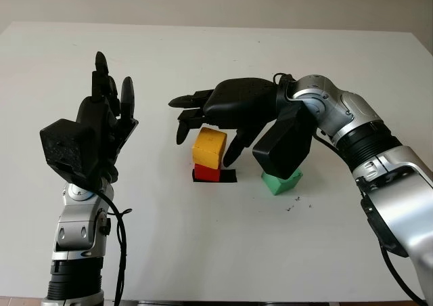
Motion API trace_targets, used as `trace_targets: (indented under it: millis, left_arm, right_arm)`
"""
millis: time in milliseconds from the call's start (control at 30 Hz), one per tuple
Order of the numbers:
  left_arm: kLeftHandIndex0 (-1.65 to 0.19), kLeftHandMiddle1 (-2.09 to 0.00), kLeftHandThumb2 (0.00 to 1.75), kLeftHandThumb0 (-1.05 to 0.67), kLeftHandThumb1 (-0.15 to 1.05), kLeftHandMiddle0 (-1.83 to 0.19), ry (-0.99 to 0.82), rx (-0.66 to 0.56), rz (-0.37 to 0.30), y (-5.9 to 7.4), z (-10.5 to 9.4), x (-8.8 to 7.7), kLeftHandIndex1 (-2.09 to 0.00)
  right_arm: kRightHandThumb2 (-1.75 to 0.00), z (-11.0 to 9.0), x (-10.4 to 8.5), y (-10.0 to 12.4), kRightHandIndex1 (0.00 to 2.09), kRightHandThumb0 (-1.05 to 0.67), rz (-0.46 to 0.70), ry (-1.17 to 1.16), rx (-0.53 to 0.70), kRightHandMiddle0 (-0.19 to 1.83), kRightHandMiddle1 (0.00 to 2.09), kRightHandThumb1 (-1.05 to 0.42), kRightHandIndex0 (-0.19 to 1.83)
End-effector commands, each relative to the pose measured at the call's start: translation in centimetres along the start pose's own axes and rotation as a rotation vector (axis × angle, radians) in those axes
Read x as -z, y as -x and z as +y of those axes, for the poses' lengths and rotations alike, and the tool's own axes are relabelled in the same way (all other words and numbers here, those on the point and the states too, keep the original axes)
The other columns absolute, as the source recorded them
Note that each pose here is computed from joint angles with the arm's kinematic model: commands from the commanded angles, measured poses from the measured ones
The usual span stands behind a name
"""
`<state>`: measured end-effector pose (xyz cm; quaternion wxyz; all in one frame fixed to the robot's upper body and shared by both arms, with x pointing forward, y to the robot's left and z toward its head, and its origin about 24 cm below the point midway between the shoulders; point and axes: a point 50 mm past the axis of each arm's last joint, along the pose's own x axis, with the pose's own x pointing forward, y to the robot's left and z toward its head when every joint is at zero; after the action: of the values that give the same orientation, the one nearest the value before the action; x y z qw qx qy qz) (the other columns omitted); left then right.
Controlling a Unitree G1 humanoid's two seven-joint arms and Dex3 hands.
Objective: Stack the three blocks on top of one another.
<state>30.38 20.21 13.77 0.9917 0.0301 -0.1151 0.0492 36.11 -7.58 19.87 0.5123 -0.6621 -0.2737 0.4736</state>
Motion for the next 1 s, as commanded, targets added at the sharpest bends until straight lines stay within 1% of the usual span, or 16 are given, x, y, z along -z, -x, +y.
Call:
trace_targets:
  millis: [0,33,67,267,333,400,500,600,700,733,833,967]
  left_arm:
    - [0.19,0.0,0.61,-0.76,1.05,0.19,-0.003,0.0,-0.016,0.1,-0.1,-0.3,0.0]
    - [0.19,0.0,0.61,-0.76,1.05,0.19,-0.004,0.0,-0.015,0.1,-0.1,-0.3,0.0]
    - [0.19,0.0,0.61,-0.76,1.05,0.19,-0.007,0.001,-0.014,0.1,-0.1,-0.3,0.0]
    - [0.19,0.0,0.61,-0.75,1.05,0.19,0.004,0.0,-0.015,0.0,-0.1,-0.4,0.0]
    - [0.19,0.0,0.61,-0.75,1.05,0.19,0.004,0.002,-0.015,0.1,-0.1,-0.3,0.0]
    - [0.19,0.0,0.61,-0.77,1.05,0.19,0.001,0.004,-0.014,0.1,-0.1,-0.3,0.0]
    - [0.19,0.0,0.61,-0.77,1.05,0.19,-0.003,-0.003,-0.015,0.1,-0.1,-0.3,0.0]
    - [0.19,0.0,0.61,-0.77,1.05,0.19,-0.011,-0.008,-0.014,0.2,0.1,-0.3,0.0]
    - [0.19,-0.01,0.6,-0.78,1.05,0.19,-0.014,-0.01,-0.013,0.2,0.2,-0.3,0.0]
    - [0.19,-0.01,0.6,-0.78,1.05,0.19,-0.013,-0.01,-0.012,0.2,0.2,-0.3,0.0]
    - [0.19,0.0,0.6,-0.78,1.05,0.19,-0.002,-0.008,-0.013,0.1,0.2,-0.4,0.0]
    - [0.19,0.0,0.61,-0.78,1.05,0.19,-0.006,-0.003,-0.015,0.0,0.2,-0.3,0.0]
  right_arm:
    - [-0.05,-0.4,0.2,0.4,0.02,-0.6,0.016,0.027,-0.013,-0.11,0.54,-0.91,-0.16]
    - [-0.06,-0.5,0.2,0.4,0.01,-0.61,0.019,0.037,-0.021,-0.15,0.51,-0.91,-0.17]
    - [-0.05,-0.5,0.2,0.5,0.0,-0.63,0.023,0.046,-0.03,-0.18,0.42,-0.91,-0.18]
    - [-0.05,-0.8,0.3,1.2,0.0,-0.68,0.029,0.081,-0.053,-0.19,0.09,-0.9,-0.19]
    - [-0.05,-1.1,0.4,1.7,0.0,-0.69,0.032,0.073,-0.046,-0.19,0.02,-0.9,-0.19]
    - [-0.05,-1.7,0.6,2.5,0.0,-0.71,0.041,0.069,-0.026,-0.19,0.01,-0.9,-0.19]
    - [-0.06,-3.1,0.9,4.5,0.0,-0.71,0.078,0.026,0.052,-0.19,0.0,-0.91,-0.19]
    - [-0.06,-4.5,1.3,7.3,0.0,-0.7,0.115,-0.05,0.196,-0.15,0.03,-0.92,-0.19]
    - [-0.06,-5.3,1.6,10.2,0.0,-0.74,0.157,-0.108,0.348,-0.11,0.05,-0.93,-0.19]
    - [-0.06,-5.4,1.7,10.8,0.0,-0.75,0.167,-0.122,0.376,-0.09,0.06,-0.93,-0.19]
    - [-0.05,-5.2,2.0,13.7,0.0,-0.76,0.227,-0.19,0.467,-0.04,0.09,-0.92,-0.19]
    - [-0.05,-4.2,1.9,16.6,0.03,-0.73,0.314,-0.274,0.521,-0.03,0.09,-0.91,-0.18]
